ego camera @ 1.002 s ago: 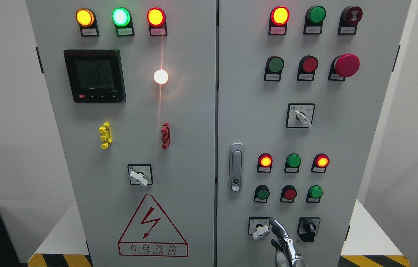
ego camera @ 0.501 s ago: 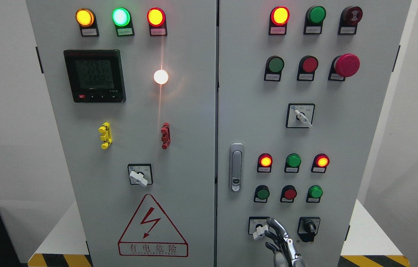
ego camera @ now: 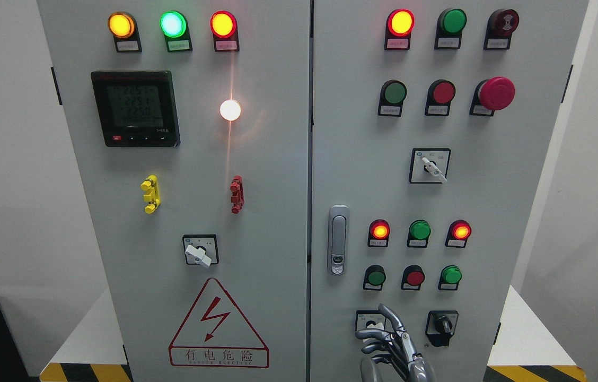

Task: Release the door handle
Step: 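Raise the right hand toward the silver latch handle on the door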

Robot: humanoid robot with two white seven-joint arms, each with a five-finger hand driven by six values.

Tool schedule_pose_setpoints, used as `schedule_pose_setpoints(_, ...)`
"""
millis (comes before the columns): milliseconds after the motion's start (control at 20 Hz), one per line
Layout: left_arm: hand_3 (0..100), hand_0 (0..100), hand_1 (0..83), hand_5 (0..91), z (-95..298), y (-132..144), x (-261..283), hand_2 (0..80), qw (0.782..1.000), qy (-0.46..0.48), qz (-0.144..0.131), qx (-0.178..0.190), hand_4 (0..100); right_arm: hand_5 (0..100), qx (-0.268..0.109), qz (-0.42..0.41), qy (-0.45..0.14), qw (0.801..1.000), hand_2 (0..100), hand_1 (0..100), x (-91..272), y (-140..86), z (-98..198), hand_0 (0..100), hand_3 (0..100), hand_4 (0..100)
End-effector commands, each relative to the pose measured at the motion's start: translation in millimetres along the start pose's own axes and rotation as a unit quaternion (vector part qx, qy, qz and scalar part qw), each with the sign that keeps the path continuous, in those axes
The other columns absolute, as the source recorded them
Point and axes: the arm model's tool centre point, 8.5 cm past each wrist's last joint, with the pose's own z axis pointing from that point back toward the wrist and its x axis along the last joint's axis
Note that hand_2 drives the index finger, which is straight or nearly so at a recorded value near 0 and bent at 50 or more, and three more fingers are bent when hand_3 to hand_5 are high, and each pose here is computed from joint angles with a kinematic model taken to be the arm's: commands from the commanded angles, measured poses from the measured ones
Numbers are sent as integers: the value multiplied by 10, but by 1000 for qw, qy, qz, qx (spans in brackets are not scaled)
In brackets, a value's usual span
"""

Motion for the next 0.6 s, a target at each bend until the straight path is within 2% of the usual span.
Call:
schedule_pose_setpoints(0,0,120,556,0,7,2,-54,0,1000,2,1,0,0,909,12,89,-19,996,0,316,37,66,-172,461,772,839)
schedule_pose_setpoints(100,0,120,556,0,7,2,-53,0,1000,2,1,0,0,991,20,118,-24,993,0,318,50,137,-194,466,825,891)
schedule_pose_setpoints(551,0,120,556,0,7,2,-54,0,1000,2,1,0,0,1000,-3,281,-71,957,0,304,153,258,-459,473,918,988)
